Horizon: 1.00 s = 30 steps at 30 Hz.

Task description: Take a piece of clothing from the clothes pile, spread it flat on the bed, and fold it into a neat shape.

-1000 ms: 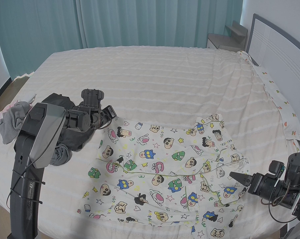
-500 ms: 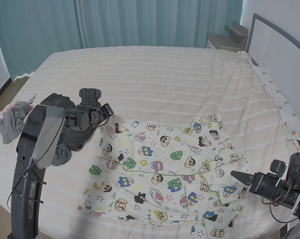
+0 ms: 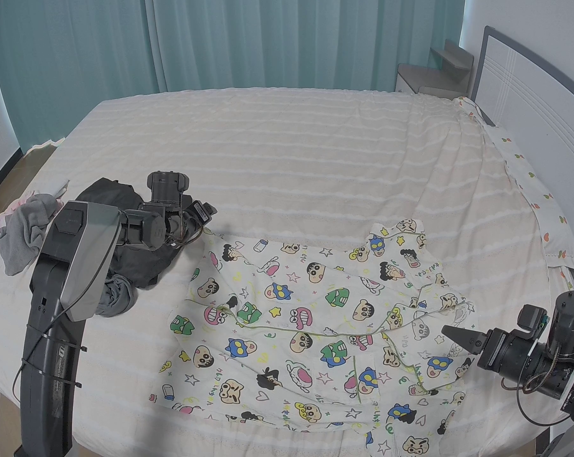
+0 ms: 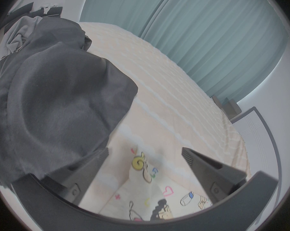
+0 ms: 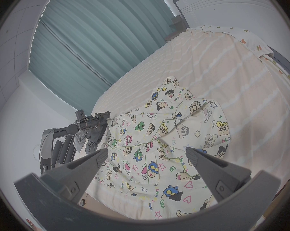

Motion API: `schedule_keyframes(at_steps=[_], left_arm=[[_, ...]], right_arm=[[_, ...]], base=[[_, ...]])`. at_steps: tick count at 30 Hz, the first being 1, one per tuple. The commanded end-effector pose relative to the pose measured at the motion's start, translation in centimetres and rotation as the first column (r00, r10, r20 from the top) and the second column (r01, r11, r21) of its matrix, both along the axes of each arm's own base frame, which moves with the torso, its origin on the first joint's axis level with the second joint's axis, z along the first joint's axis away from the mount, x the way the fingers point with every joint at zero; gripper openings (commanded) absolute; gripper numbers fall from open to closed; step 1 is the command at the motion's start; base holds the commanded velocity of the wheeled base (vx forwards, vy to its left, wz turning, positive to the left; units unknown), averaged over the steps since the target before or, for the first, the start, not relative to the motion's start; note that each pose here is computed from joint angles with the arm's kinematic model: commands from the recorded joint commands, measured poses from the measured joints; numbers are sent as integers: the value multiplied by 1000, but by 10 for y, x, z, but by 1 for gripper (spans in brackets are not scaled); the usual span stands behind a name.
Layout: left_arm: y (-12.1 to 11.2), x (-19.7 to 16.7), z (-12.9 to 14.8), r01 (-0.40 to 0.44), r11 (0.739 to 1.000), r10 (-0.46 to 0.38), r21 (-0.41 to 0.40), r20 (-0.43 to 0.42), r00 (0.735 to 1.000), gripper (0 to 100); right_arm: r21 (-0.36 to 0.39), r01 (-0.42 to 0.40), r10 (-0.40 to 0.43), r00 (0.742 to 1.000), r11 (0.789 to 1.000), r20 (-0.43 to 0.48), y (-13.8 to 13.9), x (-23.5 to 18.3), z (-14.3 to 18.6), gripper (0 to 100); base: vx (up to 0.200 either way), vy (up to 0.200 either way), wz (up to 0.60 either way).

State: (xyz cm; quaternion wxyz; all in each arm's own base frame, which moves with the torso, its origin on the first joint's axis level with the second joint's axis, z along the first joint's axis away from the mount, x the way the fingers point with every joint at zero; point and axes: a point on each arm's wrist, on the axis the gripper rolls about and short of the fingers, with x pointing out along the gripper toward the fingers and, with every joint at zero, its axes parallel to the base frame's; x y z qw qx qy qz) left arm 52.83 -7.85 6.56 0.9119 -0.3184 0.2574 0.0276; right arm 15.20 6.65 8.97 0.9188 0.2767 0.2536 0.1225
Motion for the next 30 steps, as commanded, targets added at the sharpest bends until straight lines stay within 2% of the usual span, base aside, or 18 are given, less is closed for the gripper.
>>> schedule_keyframes(at_steps=[1, 3, 6, 7, 9, 11, 12, 14, 15, 16, 17, 18, 19, 22, 23, 25, 27, 30], left_arm=[[8, -11, 35, -21, 1000, 21, -21, -21, 1000, 100], [23, -27, 72, -41, 997, 38, -69, -56, 998, 100], [35, -46, 119, -13, 987, 9, -158, -24, 1000, 100], [35, -46, 119, -13, 987, 9, -158, -24, 1000, 100], [51, -85, 144, 66, 973, -77, -222, -44, 996, 100], [56, -116, 154, 123, 960, -138, -253, -45, 989, 100], [57, -121, 155, 130, 959, -145, -253, -42, 988, 100], [67, -170, 156, 197, 948, -202, -248, 5, 979, 100], [67, -175, 154, 204, 948, -209, -245, 9, 978, 100], [68, -199, 149, 240, 943, -238, -230, 34, 971, 100], [68, -199, 149, 240, 943, -238, -230, 34, 971, 100], [72, -232, 141, 270, 940, -258, -207, 83, 963, 100], [72, -245, 136, 272, 940, -259, -204, 89, 962, 100], [71, -289, 120, 278, 937, -267, -210, 78, 961, 100], [71, -289, 120, 278, 937, -267, -210, 78, 961, 100], [67, -326, 106, 296, 927, -294, -231, 47, 955, 100], [65, -344, 99, 309, 915, -311, -259, 36, 950, 100], [64, -356, 98, 288, 910, -292, -298, 32, 956, 100]], right_arm=[[-1, 17, -17, 1000, 1000, 7, -4, -2, 1, 100], [-2, 54, -54, 998, 999, 41, -7, 11, 7, 100], [-22, 94, -93, 995, 995, 35, -11, 31, 13, 100], [-22, 94, -93, 995, 995, 35, -11, 31, 13, 100], [-27, 110, -110, 994, 994, -21, -15, 58, 16, 100], [-17, 114, -115, 993, 993, -32, -20, 74, 18, 100], [-17, 116, -116, 993, 993, -34, -21, 77, 18, 100], [-57, 138, -139, 990, 989, -27, -32, 109, 12, 100], [-63, 141, -143, 989, 988, -30, -33, 113, 10, 100], [-90, 147, -151, 988, 985, -38, -38, 127, 2, 100], [-90, 147, -151, 988, 985, -38, -38, 127, 2, 100], [-108, 153, -159, 986, 982, -49, -41, 148, -8, 100], [-110, 153, -160, 986, 982, -53, -41, 156, -12, 100], [-110, 165, -171, 984, 980, -46, -42, 187, -22, 100], [-110, 165, -171, 984, 980, -46, -42, 187, -22, 100], [-122, 183, -195, 976, 975, -95, -49, 218, -29, 100], [-130, 194, -211, 968, 972, -133, -54, 233, -31, 100], [-129, 202, -218, 967, 971, -130, -57, 242, -33, 100]], base=[[0, 0, 0], [0, 0, 0], [0, 0, 0], [0, 0, 0], [0, 0, 0], [0, 0, 0], [0, 0, 0], [0, 0, 0], [0, 0, 0], [0, 0, 0], [0, 0, 0], [0, 0, 0], [0, 0, 0], [0, 0, 0], [0, 0, 0], [0, 0, 0], [0, 0, 0], [0, 0, 0]])
